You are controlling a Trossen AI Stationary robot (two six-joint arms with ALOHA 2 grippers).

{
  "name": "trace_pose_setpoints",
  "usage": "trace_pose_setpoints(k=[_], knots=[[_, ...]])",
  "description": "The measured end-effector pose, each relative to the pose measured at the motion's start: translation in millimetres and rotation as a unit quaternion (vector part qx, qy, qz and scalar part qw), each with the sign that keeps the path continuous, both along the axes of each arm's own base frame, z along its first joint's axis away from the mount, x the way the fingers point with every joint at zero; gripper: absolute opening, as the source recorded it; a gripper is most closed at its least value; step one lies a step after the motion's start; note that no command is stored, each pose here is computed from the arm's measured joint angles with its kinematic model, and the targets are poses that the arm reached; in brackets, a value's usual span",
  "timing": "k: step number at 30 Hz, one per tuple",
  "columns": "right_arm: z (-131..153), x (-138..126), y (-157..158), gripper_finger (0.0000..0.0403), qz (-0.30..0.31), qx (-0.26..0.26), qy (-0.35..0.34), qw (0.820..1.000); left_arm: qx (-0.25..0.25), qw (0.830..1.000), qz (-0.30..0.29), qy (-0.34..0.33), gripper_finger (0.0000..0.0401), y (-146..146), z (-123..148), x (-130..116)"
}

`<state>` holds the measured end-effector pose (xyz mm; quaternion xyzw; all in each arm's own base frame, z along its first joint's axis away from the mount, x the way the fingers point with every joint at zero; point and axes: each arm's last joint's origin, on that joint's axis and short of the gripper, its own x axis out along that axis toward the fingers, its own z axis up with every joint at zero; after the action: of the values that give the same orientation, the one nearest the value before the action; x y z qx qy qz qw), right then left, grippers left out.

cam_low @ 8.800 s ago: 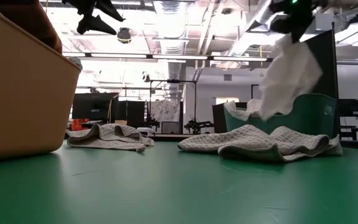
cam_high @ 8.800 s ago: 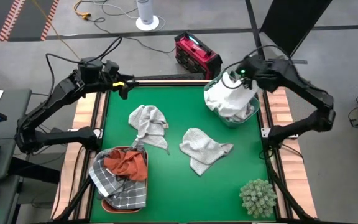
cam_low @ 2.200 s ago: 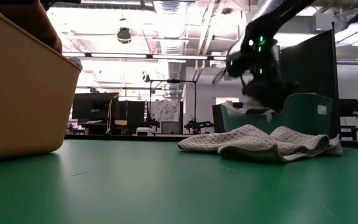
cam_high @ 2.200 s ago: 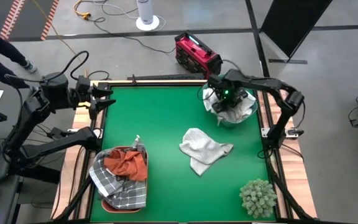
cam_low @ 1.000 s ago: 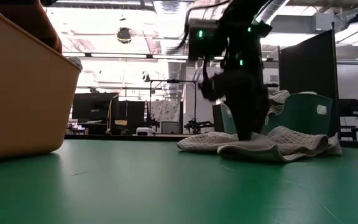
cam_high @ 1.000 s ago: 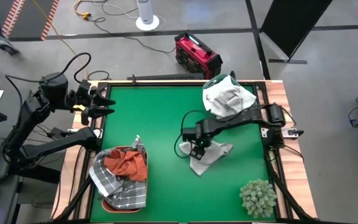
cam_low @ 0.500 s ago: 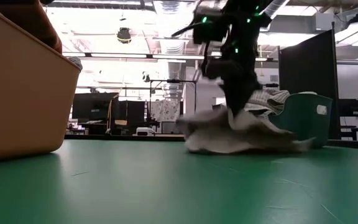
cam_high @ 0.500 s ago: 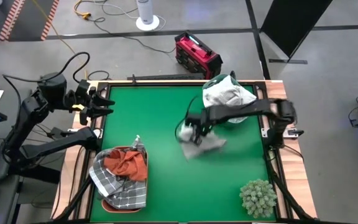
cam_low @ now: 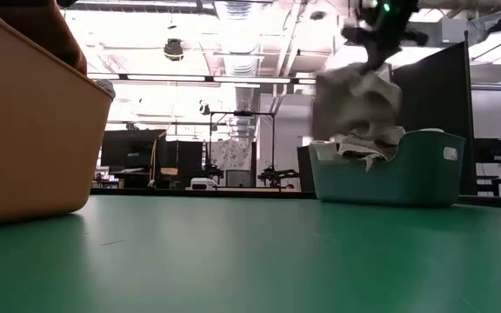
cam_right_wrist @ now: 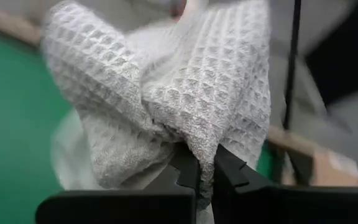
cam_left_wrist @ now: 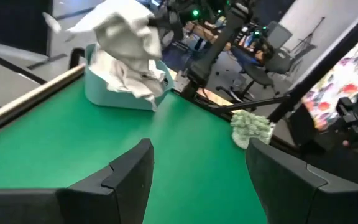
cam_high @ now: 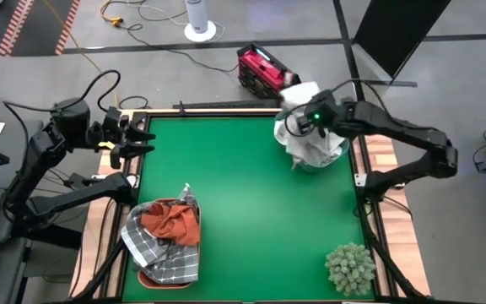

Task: Sort towels by color in basket
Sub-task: Put the light gray towel into the green bin

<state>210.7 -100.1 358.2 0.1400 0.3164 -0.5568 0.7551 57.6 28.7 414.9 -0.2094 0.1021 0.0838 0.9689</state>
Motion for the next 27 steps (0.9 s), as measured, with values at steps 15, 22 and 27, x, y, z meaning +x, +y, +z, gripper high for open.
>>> trace_pose_setpoints(k=[15, 22, 27], knots=[[-106, 31, -39, 0.0035, 0.049, 0.384, 0.240, 0.890, 0.037, 0.999, 0.014, 0.020, 0.0242, 9, -1, 9], [-161, 53, -64, 0.0035, 0.060, 0.424, 0.271, 0.862, 0.021, 0.999, 0.017, 0.019, 0.0242, 9, -1, 9], [-183, 57, -70, 0.0085, 0.063, 0.458, 0.285, 0.840, 0.009, 1.000, 0.020, 0.018, 0.0242, 9, -1, 9]])
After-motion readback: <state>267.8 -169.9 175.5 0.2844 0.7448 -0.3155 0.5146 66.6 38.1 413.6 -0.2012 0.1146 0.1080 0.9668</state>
